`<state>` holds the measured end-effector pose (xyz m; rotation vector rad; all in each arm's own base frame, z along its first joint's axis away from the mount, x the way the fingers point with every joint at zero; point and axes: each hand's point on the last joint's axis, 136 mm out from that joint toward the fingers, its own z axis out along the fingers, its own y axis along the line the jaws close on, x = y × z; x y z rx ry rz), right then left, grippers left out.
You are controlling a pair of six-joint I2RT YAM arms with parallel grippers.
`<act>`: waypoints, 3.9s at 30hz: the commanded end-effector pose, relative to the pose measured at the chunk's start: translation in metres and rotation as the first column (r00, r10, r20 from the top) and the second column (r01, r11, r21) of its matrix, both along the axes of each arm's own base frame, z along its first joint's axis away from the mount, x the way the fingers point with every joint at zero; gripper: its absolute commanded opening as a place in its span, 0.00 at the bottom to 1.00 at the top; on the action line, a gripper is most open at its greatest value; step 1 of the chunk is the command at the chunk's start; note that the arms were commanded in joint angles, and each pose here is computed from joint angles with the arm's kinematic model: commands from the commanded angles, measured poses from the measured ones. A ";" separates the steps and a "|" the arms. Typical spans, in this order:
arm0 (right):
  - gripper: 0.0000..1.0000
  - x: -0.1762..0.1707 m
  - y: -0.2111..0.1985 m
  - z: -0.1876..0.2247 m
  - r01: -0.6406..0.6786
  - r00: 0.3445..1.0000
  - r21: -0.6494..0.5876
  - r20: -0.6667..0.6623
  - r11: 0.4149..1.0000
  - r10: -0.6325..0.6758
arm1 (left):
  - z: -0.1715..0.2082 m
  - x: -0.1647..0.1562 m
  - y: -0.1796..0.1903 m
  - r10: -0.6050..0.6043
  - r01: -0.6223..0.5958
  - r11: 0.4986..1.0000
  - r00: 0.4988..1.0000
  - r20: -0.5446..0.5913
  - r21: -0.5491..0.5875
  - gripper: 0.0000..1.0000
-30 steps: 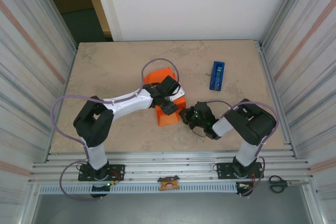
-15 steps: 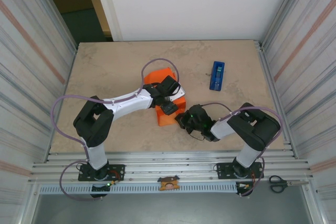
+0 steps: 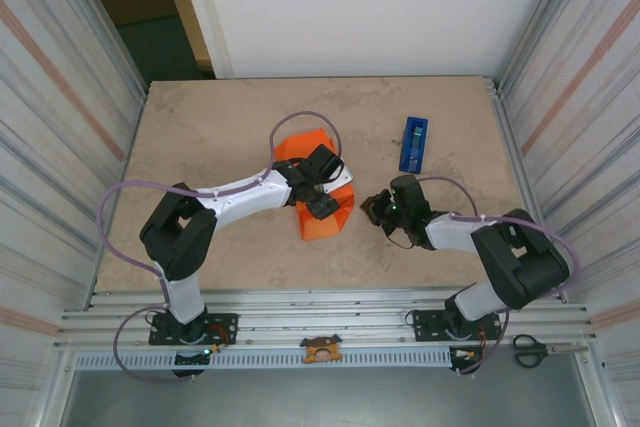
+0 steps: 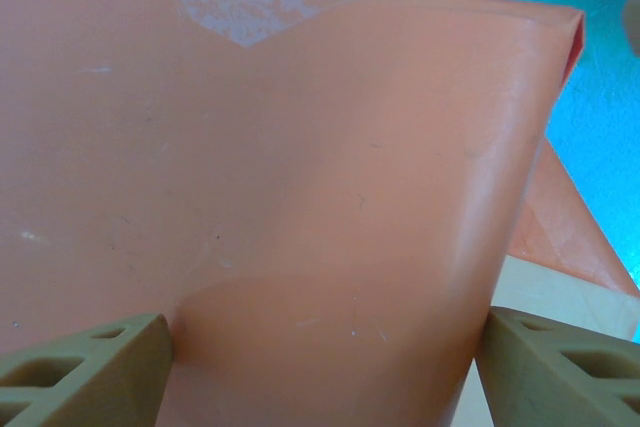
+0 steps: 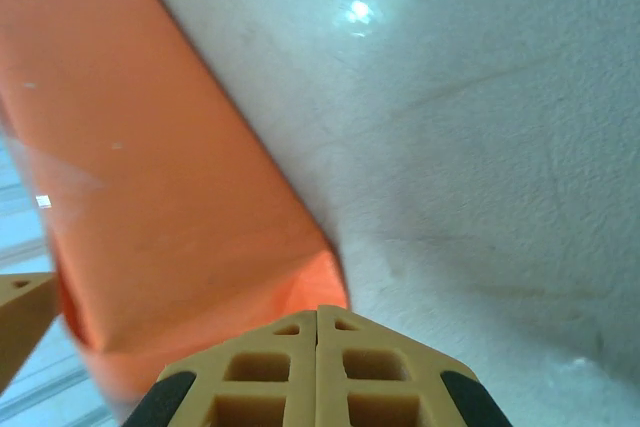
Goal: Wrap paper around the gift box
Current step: Fold the wrapping paper around the gift box, then rotate the gift box at the center of the table.
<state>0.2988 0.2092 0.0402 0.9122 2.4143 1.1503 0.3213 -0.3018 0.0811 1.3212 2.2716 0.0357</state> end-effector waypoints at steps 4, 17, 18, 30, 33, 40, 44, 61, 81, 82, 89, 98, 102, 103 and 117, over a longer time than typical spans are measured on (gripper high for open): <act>0.00 0.010 0.026 0.007 -0.110 0.993 0.047 0.048 0.993 0.107 | -0.039 -0.031 0.016 -0.015 0.030 0.995 0.988 -0.153 0.093 0.79; 0.00 0.021 0.025 -0.015 -0.065 0.998 0.062 0.024 0.996 0.063 | -0.041 -0.033 0.016 -0.017 0.033 0.995 0.986 -0.163 0.098 0.79; 0.00 0.020 0.025 -0.017 -0.063 0.998 0.059 0.019 0.996 0.062 | -0.041 -0.033 0.017 -0.016 0.033 0.995 0.986 -0.163 0.099 0.79; 0.00 0.011 0.024 -0.009 -0.059 0.998 0.008 0.003 0.998 0.059 | -0.041 -0.033 0.016 -0.019 0.036 0.994 0.986 -0.168 0.101 0.79; 0.00 0.016 0.031 -0.005 -0.073 0.997 0.034 0.023 0.997 0.072 | -0.042 -0.034 0.015 -0.020 0.037 0.995 0.985 -0.174 0.098 0.79; 0.00 0.012 0.027 -0.027 -0.042 0.999 0.008 -0.025 0.999 0.042 | -0.044 -0.034 0.012 -0.021 0.038 0.995 0.982 -0.188 0.090 0.78; 0.00 0.001 0.023 -0.039 -0.045 0.997 -0.044 -0.071 0.998 0.042 | -0.043 -0.035 0.013 -0.024 0.042 0.995 0.982 -0.187 0.094 0.77; 0.00 -0.026 0.035 -0.028 -0.072 0.995 -0.006 -0.066 0.997 0.072 | -0.043 -0.036 0.011 -0.017 0.034 0.996 0.981 -0.192 0.083 0.77; 0.00 -0.049 0.061 -0.035 -0.062 0.995 0.014 -0.072 0.998 0.063 | -0.040 -0.035 0.013 -0.011 0.027 0.996 0.983 -0.186 0.083 0.77; 0.00 -0.050 0.062 -0.034 -0.059 0.996 0.018 -0.072 0.998 0.060 | -0.040 -0.035 0.013 -0.011 0.027 0.996 0.983 -0.186 0.083 0.77; 0.00 -0.035 0.037 -0.006 -0.019 1.000 -0.014 0.014 1.000 0.019 | -0.039 -0.035 0.013 -0.011 0.026 0.996 0.983 -0.184 0.082 0.78; 0.00 -0.011 -0.018 0.005 0.007 1.000 -0.025 0.026 1.000 -0.006 | -0.031 -0.032 0.005 -0.013 0.023 0.998 0.983 -0.184 0.050 0.78; 0.00 0.002 -0.022 0.013 -0.055 0.998 -0.043 0.037 0.998 0.056 | -0.016 -0.026 -0.002 -0.016 0.019 1.000 0.986 -0.165 0.019 0.81; 0.00 0.004 -0.022 0.014 -0.080 0.996 -0.056 0.042 0.995 0.082 | -0.011 -0.024 -0.005 -0.019 0.020 1.000 0.987 -0.158 0.008 0.82; 0.34 0.037 -0.006 0.045 -0.284 0.947 -0.060 0.139 0.957 0.290 | 0.088 -0.002 -0.005 0.123 -0.140 0.952 0.989 -0.078 -0.274 0.93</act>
